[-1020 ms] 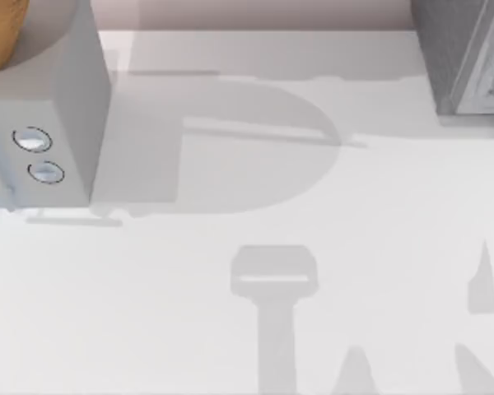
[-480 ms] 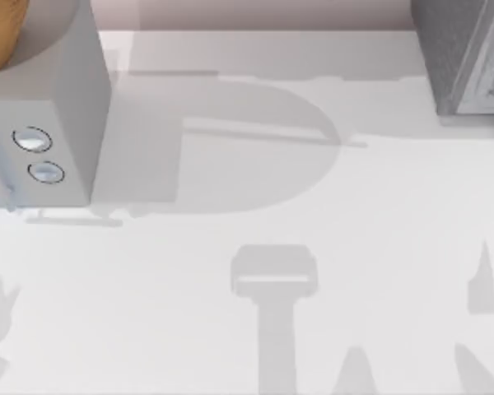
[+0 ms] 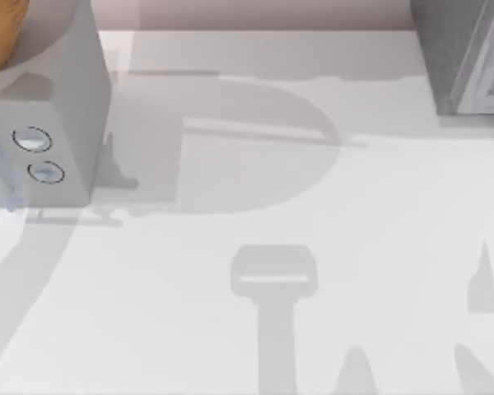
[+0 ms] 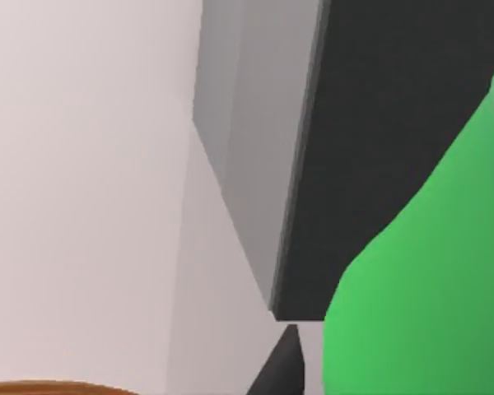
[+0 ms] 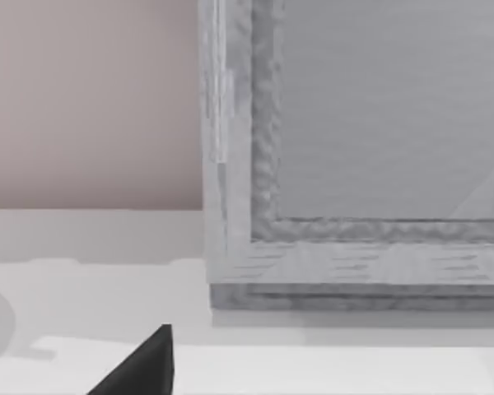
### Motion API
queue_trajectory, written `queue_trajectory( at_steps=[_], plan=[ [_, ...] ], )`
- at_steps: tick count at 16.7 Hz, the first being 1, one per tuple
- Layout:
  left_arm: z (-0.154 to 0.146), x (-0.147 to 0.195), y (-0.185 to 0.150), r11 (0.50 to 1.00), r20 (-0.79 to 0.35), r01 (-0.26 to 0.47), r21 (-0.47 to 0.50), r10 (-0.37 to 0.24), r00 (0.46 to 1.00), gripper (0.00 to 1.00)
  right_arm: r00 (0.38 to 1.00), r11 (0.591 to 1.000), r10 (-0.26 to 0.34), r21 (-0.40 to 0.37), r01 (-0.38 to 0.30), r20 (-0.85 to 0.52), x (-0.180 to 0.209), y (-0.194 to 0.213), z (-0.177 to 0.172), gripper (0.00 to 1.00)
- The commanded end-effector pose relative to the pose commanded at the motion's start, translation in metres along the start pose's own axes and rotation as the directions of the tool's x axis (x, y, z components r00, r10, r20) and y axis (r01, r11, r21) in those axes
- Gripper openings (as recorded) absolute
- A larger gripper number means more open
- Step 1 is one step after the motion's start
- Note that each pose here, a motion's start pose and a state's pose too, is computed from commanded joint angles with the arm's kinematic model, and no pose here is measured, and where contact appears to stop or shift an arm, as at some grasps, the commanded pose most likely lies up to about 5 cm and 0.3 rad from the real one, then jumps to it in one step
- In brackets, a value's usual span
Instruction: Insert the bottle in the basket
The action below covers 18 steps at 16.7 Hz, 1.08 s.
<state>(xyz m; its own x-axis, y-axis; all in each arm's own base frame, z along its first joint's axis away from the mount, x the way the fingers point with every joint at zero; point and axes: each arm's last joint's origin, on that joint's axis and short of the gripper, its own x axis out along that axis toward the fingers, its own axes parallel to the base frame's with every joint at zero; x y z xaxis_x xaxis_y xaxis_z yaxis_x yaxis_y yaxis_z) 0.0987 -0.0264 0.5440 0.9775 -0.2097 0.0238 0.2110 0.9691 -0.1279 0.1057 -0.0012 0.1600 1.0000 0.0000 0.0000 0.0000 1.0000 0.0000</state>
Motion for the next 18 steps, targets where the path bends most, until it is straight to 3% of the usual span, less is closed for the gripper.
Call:
queue_trajectory(
  at_steps=[4, 7, 10, 18],
  plan=[
    [-0.010, 0.130, 0.043, 0.983, -0.080, -0.167, 0.072, 0.173, 0.982, 0.00, 1.000, 1.000, 0.000, 0.000, 0.000, 0.000, 0.000, 0.000, 0.000, 1.00],
    [-0.031, 0.187, 0.092, 0.965, -0.148, -0.237, 0.114, 0.252, 0.956, 0.00, 1.000, 1.000, 0.000, 0.000, 0.000, 0.000, 0.000, 0.000, 0.000, 1.00],
    [-0.045, 0.207, 0.120, 0.955, -0.188, -0.265, 0.135, 0.287, 0.939, 0.00, 1.000, 1.000, 0.000, 0.000, 0.000, 0.000, 0.000, 0.000, 0.000, 1.00],
    [-0.057, 0.219, 0.125, 0.954, -0.201, -0.265, 0.136, 0.289, 0.936, 0.00, 1.000, 1.000, 0.000, 0.000, 0.000, 0.000, 0.000, 0.000, 0.000, 1.00]
  ],
)
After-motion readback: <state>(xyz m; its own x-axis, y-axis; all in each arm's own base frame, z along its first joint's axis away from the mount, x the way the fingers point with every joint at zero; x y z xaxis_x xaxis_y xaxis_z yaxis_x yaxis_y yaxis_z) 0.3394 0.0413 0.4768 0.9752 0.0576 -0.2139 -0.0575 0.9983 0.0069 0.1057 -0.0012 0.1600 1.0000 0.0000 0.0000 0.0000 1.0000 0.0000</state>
